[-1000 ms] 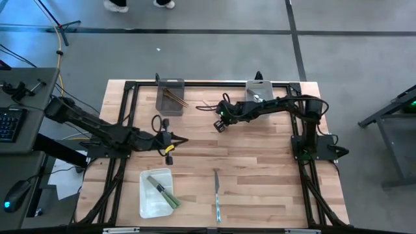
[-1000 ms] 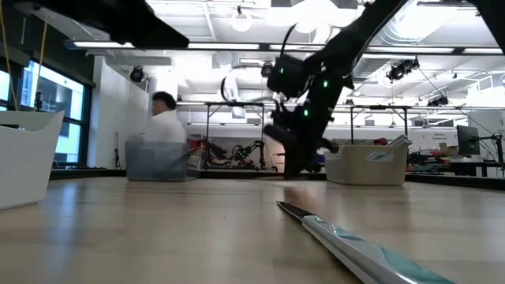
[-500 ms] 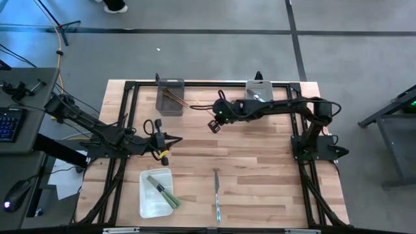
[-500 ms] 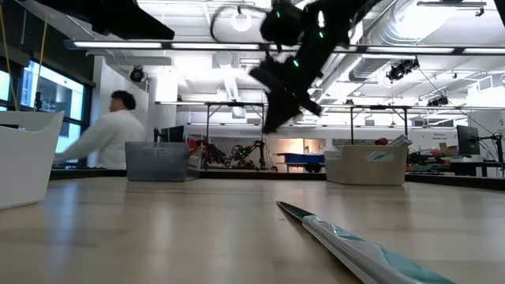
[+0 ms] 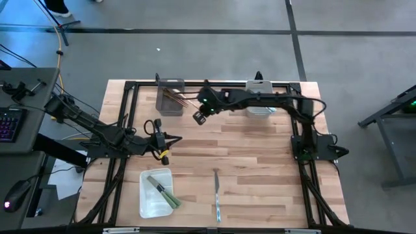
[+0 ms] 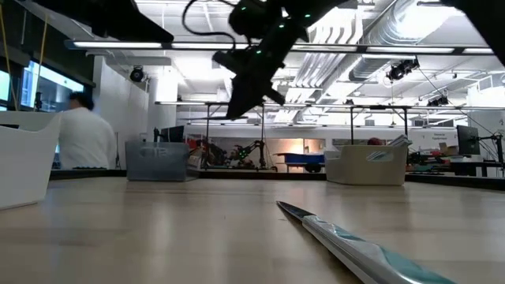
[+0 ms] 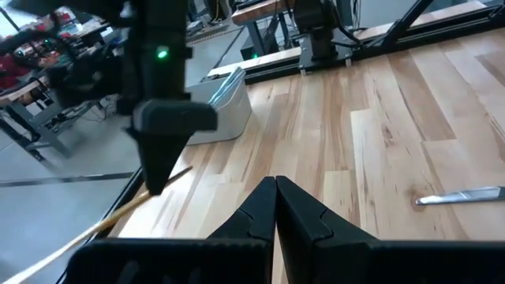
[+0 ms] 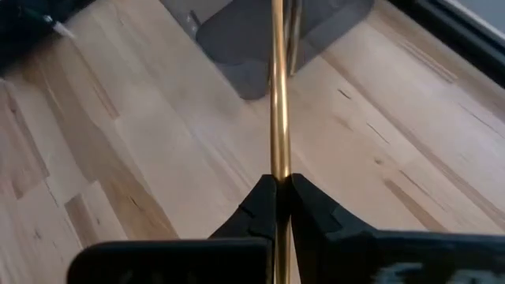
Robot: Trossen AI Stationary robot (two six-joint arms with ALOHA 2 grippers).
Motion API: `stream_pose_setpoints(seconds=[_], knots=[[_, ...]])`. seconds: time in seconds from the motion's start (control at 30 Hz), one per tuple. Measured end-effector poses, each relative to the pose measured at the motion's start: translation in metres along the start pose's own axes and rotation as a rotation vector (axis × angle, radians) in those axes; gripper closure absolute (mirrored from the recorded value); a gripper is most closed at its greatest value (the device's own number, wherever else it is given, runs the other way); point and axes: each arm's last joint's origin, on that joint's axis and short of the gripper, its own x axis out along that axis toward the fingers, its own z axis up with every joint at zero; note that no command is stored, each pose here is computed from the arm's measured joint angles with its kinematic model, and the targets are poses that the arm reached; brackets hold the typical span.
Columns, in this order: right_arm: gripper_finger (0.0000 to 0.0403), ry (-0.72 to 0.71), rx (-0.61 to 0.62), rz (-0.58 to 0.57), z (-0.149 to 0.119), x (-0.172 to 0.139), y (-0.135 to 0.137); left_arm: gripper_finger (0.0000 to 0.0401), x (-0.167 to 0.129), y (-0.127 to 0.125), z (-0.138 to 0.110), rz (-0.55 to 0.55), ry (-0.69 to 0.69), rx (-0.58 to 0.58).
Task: Sort silverware by color (type)
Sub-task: Put the gold table knife into the black bin
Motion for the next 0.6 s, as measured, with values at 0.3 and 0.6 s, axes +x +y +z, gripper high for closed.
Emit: stream_pose_setpoints(seconds=[0.3, 0.6], knots=[[0.0402, 0.11, -0.036, -0.029, 0.038, 0.037, 0.008, 0.0401, 0.0, 0.0, -0.001, 0.0, 0.009, 0.006], [0.0402, 0.186, -0.011, 0.045, 0.048, 0.077, -0.005, 0.0401, 0.0, 0.0, -0.002, -0.001, 0.014, 0.009]])
